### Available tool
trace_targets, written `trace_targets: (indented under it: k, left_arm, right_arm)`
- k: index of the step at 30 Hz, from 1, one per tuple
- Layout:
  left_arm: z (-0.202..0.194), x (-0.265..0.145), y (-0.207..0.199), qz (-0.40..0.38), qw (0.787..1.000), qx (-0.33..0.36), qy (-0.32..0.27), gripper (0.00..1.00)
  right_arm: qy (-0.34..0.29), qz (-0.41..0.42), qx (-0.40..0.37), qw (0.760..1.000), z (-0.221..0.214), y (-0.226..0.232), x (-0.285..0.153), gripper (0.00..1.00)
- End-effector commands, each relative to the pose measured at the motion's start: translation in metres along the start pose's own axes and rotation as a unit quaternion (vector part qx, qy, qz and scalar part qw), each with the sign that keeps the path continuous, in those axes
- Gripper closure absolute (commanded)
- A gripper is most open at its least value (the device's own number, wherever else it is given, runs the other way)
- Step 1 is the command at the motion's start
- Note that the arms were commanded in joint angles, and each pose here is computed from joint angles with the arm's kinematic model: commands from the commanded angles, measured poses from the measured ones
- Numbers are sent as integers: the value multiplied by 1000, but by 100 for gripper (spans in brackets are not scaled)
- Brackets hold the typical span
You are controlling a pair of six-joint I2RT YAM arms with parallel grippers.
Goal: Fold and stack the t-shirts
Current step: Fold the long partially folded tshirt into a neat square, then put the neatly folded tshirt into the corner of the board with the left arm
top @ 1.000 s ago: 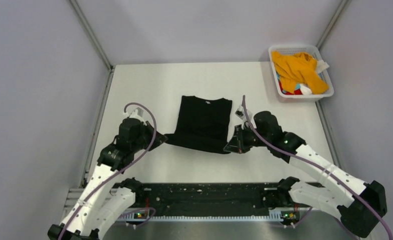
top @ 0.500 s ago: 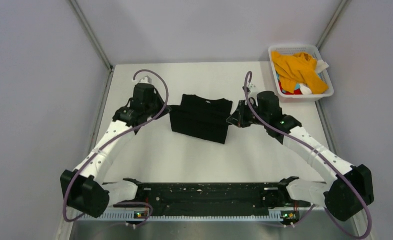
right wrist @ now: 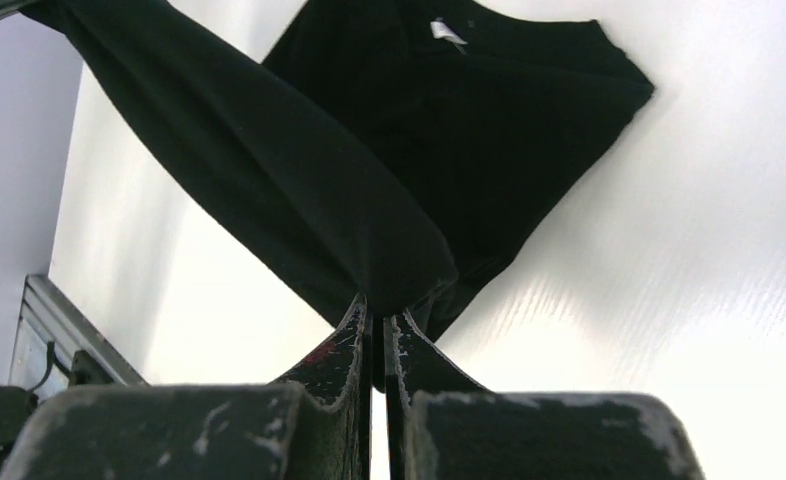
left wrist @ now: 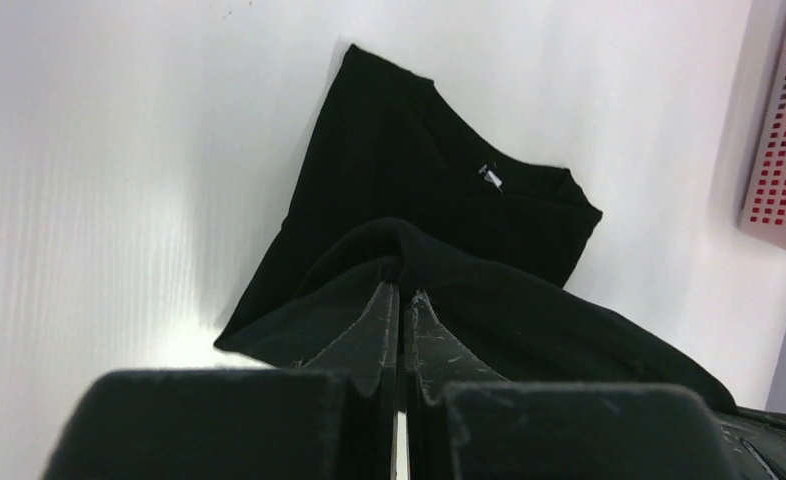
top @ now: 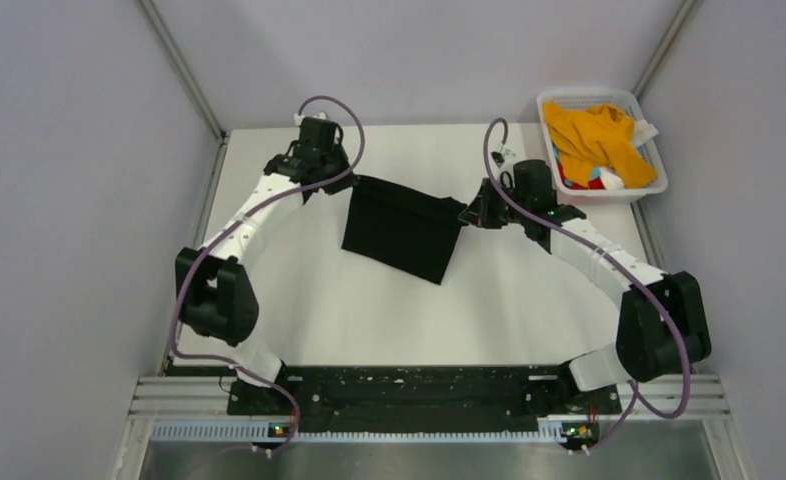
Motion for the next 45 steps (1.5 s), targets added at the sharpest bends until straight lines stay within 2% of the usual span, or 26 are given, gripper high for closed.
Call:
trace_targets:
  k: [1, 6, 12, 13, 15, 16, 17, 19, 21, 23, 25, 28, 30, 35, 40, 45]
  left_arm:
    - [41, 27, 1, 20, 999, 8, -38, 100]
    - [53, 65, 1, 47, 998, 3, -33, 100]
    - [48, 119, 3, 51, 999, 0, -2, 100]
    - [46, 127, 4, 51, 999, -2, 5, 97]
    - [41, 141, 4, 51, 998, -3, 24, 80]
    - [40, 146, 1, 44, 999, -3, 30, 72]
    - [40, 151, -2, 34, 999, -2, 37, 59]
    - [42, 155, -8, 24, 999, 0, 42, 37]
    - [46, 152, -16, 11, 999, 6, 44, 20]
    - [48, 145, -19, 3, 999, 13, 42, 8]
    - [46, 135, -19, -3, 999, 22, 44, 4]
    - [30, 125, -6, -3, 997, 38, 63, 2]
    - [15, 123, 6, 1, 995, 47, 83, 2]
    - [-17, 125, 20, -12, 989, 50, 139, 4]
    - [-34, 138, 43, 22, 984, 53, 169, 18]
    - [-46, 151, 56, 47, 978, 51, 197, 31]
  right_arm:
    - [-28, -17, 14, 999, 26, -29, 13, 100]
    - [-23, -25, 40, 999, 28, -59, 42, 100]
    - [-26, -32, 64, 997, 33, -93, 82, 100]
    - [-20, -36, 67, 997, 28, -100, 92, 98]
    - [-15, -38, 75, 996, 27, -109, 105, 92]
    - [-17, -40, 77, 996, 29, -113, 111, 87]
    - [-18, -46, 80, 996, 31, -117, 115, 78]
    - [-25, -63, 79, 995, 39, -124, 121, 47]
    - [-35, -90, 78, 992, 52, -131, 118, 29]
    - [-52, -106, 70, 991, 66, -131, 108, 15]
    - [-68, -121, 63, 988, 75, -129, 94, 3]
    - [-80, -142, 54, 985, 77, -123, 69, 1]
    - [-100, -127, 48, 986, 81, -110, 54, 1]
    - [-103, 16, 40, 994, 72, -59, 46, 1]
    - [-110, 91, 32, 989, 64, -29, 52, 1]
    - [-90, 130, 60, 986, 62, -26, 92, 1]
Point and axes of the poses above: each gripper's point midway between its finger pads, its own x axis out along the fingers, its own y axis along the line the jaws close on, z = x × y, the point moved 2 cm from there along -x, back along the fingers, and after that the axes turned 13 degrees about -x, right-handed, at the moved point
